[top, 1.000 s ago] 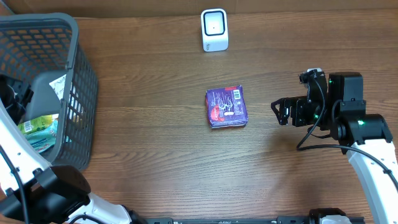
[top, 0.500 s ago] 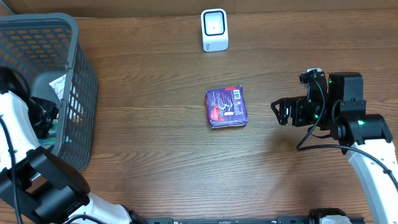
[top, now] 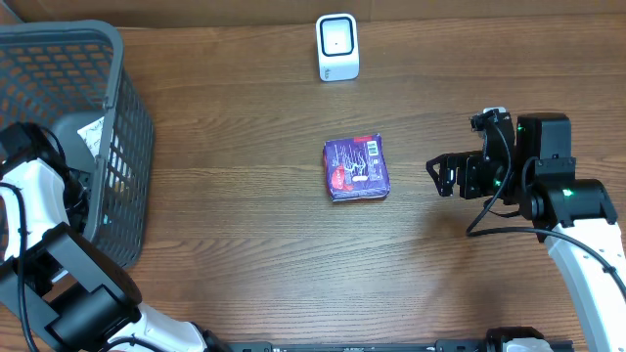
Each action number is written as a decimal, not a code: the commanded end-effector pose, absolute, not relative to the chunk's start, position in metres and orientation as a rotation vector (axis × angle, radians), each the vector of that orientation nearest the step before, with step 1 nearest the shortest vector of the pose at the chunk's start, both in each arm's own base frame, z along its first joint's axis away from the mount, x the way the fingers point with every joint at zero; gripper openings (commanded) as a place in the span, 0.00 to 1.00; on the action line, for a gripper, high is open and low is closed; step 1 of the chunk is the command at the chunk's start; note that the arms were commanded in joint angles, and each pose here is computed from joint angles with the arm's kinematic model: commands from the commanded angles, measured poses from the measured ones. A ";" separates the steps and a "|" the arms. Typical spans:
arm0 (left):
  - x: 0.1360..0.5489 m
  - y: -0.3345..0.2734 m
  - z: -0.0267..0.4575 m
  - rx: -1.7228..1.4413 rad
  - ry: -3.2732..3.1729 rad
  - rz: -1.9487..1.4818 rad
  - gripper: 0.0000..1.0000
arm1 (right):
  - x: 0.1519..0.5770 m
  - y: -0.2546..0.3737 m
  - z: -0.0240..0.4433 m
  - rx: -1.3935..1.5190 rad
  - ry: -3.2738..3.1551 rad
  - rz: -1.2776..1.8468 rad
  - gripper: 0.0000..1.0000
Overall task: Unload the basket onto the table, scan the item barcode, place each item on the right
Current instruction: 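Move the left gripper back into the grey basket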
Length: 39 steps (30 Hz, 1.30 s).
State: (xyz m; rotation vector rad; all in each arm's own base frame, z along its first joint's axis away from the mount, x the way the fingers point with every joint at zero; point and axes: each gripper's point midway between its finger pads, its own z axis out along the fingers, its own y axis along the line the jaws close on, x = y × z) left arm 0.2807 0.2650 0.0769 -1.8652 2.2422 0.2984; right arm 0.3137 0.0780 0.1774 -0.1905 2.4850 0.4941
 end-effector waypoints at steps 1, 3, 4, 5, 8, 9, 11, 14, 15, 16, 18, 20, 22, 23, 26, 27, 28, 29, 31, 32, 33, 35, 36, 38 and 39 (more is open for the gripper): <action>0.278 0.272 0.084 -1.863 2.193 0.343 0.60 | 0.318 0.078 0.187 -0.196 2.459 0.487 1.00; 0.284 0.275 0.085 -1.848 2.170 0.328 0.62 | 0.318 0.078 0.187 -0.196 2.458 0.488 1.00; 0.286 0.277 0.086 -1.842 2.160 0.328 0.65 | 0.318 0.078 0.187 -0.195 2.459 0.487 1.00; 0.287 0.278 0.086 -1.839 2.155 0.328 0.66 | 0.318 0.078 0.187 -0.196 2.459 0.487 1.00; 0.285 0.280 0.087 -1.841 2.153 0.355 0.71 | 0.318 0.078 0.187 -0.196 2.459 0.487 1.00; 0.283 0.281 0.087 -1.844 2.153 0.371 0.71 | 0.318 0.078 0.187 -0.196 2.458 0.488 1.00; 0.278 0.282 0.087 -1.849 2.153 0.406 0.73 | 0.318 0.078 0.187 -0.196 2.458 0.487 1.00; 0.277 0.283 0.088 -1.850 2.153 0.417 0.75 | 0.318 0.078 0.187 -0.196 2.458 0.487 1.00; 0.278 0.283 0.088 -1.848 2.151 0.416 0.76 | 0.318 0.078 0.187 -0.196 2.458 0.488 1.00; 0.278 0.284 0.088 -1.847 2.146 0.419 0.76 | 0.318 0.078 0.187 -0.196 2.459 0.488 1.00; 0.280 0.287 0.090 -1.839 2.131 0.427 0.77 | 0.318 0.078 0.187 -0.196 2.458 0.488 1.00; 0.282 0.291 0.091 -1.832 2.114 0.437 0.78 | 0.318 0.078 0.187 -0.196 2.458 0.487 1.00; 0.283 0.293 0.092 -1.828 2.102 0.449 0.79 | 0.318 0.078 0.187 -0.196 2.459 0.487 1.00; 0.282 0.294 0.093 -1.828 2.097 0.458 0.80 | 0.318 0.078 0.187 -0.196 2.458 0.487 1.00; 0.283 0.295 0.092 -1.827 2.097 0.457 0.79 | 0.318 0.078 0.187 -0.196 2.458 0.487 1.00; 0.283 0.294 0.091 -1.829 2.100 0.457 0.78 | 0.318 0.078 0.187 -0.196 2.459 0.487 1.00; 0.282 0.294 0.088 -1.833 2.108 0.459 0.77 | 0.318 0.078 0.187 -0.196 2.458 0.487 1.00; 0.282 0.294 0.086 -1.837 2.115 0.461 0.77 | 0.318 0.078 0.187 -0.196 2.458 0.487 1.00; 0.279 0.292 0.078 -1.850 2.141 0.466 0.75 | 0.318 0.078 0.187 -0.196 2.459 0.488 1.00; 0.277 0.290 0.073 -1.859 2.160 0.470 0.75 | 0.318 0.078 0.187 -0.196 2.458 0.487 1.00; 0.275 0.289 0.070 -1.868 2.174 0.473 0.73 | 0.318 0.078 0.187 -0.196 2.459 0.488 1.00; 0.271 0.284 0.062 -1.892 2.206 0.470 0.65 | 0.318 0.078 0.187 -0.196 2.458 0.487 1.00; 0.269 0.282 0.058 -1.905 2.217 0.469 0.57 | 0.318 0.078 0.187 -0.196 2.458 0.487 1.00; 0.265 0.278 0.053 -1.934 2.236 0.471 0.45 | 0.318 0.078 0.187 -0.196 2.458 0.487 1.00; 0.262 0.276 0.050 -1.952 2.239 0.475 0.42 | 0.318 0.078 0.187 -0.196 2.459 0.487 1.00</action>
